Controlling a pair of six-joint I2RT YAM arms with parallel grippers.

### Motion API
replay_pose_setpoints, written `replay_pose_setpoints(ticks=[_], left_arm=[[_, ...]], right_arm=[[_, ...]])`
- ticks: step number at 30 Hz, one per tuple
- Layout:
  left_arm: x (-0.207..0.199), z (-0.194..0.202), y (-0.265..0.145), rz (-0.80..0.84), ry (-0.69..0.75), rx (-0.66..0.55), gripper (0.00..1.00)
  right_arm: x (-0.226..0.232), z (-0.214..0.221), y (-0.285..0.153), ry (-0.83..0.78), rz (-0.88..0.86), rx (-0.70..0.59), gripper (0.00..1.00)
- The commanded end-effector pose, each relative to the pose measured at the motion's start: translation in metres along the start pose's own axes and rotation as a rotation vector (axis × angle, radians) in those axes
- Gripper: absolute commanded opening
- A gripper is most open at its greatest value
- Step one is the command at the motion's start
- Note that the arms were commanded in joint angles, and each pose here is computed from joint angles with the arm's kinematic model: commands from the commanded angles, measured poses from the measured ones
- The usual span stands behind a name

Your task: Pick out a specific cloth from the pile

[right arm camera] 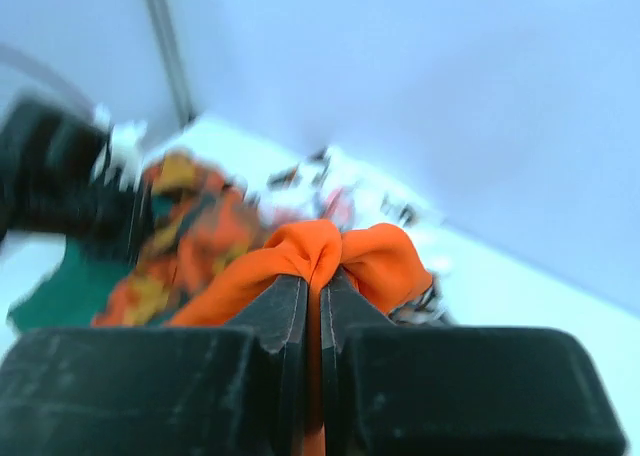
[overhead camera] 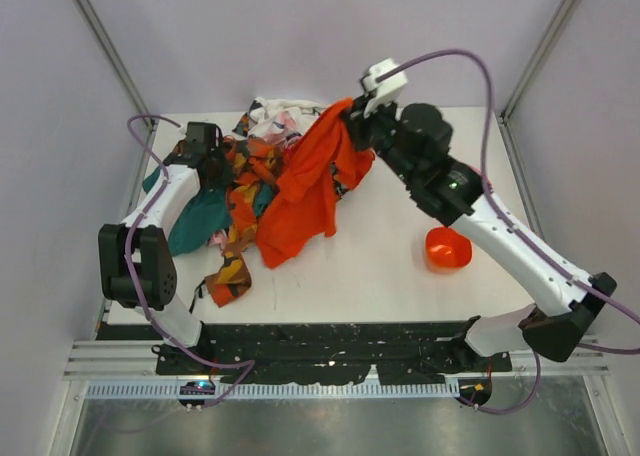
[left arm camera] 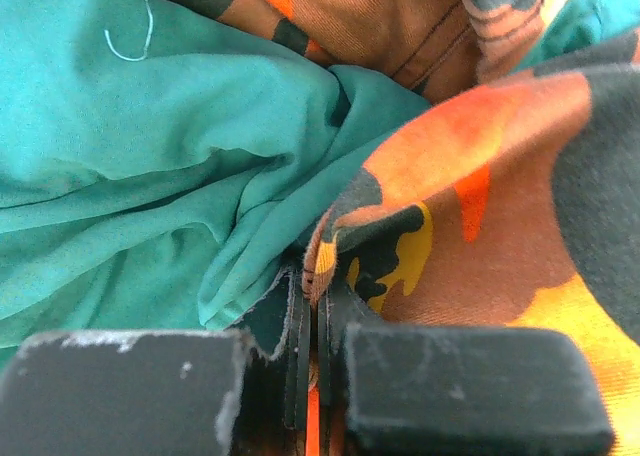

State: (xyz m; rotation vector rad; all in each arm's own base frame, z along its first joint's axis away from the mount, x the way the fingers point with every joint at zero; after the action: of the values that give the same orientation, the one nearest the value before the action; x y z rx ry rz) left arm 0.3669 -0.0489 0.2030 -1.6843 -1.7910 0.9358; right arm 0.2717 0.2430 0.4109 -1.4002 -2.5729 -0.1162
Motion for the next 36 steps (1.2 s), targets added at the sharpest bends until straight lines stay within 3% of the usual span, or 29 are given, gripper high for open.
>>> replay_pose_setpoints(ticks=[1, 6, 14, 23, 27, 29, 32, 33, 34, 36], left_arm=[[0.011, 0.001, 0.000, -0.062, -0.007, -0.005, 0.00], [0.011, 0.001, 0.002, -0.060, -0.008, 0.003, 0.00], [0.004, 0.001, -0.002, 0.029, -0.002, -0.018, 0.01], [-0.004, -0.004, -0.022, 0.139, 0.009, -0.095, 0.27], [-0.010, -0.008, -0.029, 0.205, 0.024, -0.113, 0.35], [-0.016, -0.011, -0.033, 0.252, 0.033, -0.133, 0.44], [-0.025, -0.021, -0.045, 0.301, 0.043, -0.175, 0.68], [-0.028, -0.025, -0.050, 0.313, 0.048, -0.193, 0.78], [-0.030, -0.028, -0.056, 0.323, 0.056, -0.208, 0.98], [-0.035, -0.034, -0.070, 0.343, 0.074, -0.236, 1.00]], right_arm=[[-0.019, -0.115, -0.047, -0.009, 0.065, -0.293, 0.05], [-0.059, -0.178, -0.053, -0.003, 0.192, -0.393, 0.05], [-0.149, -0.223, -0.030, -0.043, 0.484, -0.515, 0.05], [-0.247, -0.233, 0.000, -0.051, 0.641, -0.659, 0.05], [-0.276, -0.226, 0.013, -0.041, 0.664, -0.685, 0.05], [-0.302, -0.208, 0.023, -0.027, 0.689, -0.657, 0.05], [-0.323, -0.180, 0.045, -0.023, 0.649, -0.598, 0.05], [-0.336, -0.162, 0.058, -0.011, 0.649, -0.554, 0.05], [-0.342, -0.155, 0.062, -0.004, 0.657, -0.540, 0.05], [-0.357, -0.130, 0.079, 0.045, 0.668, -0.496, 0.05]])
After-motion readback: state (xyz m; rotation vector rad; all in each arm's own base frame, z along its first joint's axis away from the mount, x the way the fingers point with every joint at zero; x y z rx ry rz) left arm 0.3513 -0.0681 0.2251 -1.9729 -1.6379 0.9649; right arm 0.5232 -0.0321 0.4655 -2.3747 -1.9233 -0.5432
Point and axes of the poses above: each gripper's point midway between its finger pads, its own y axis out along the fingers, its own x axis along the line the jaws close on, z = x × y, the point moved 9 cm from there along -y, back along the fingers, and after that the axes turned 15 degrees about y, right-handed, at the moved point
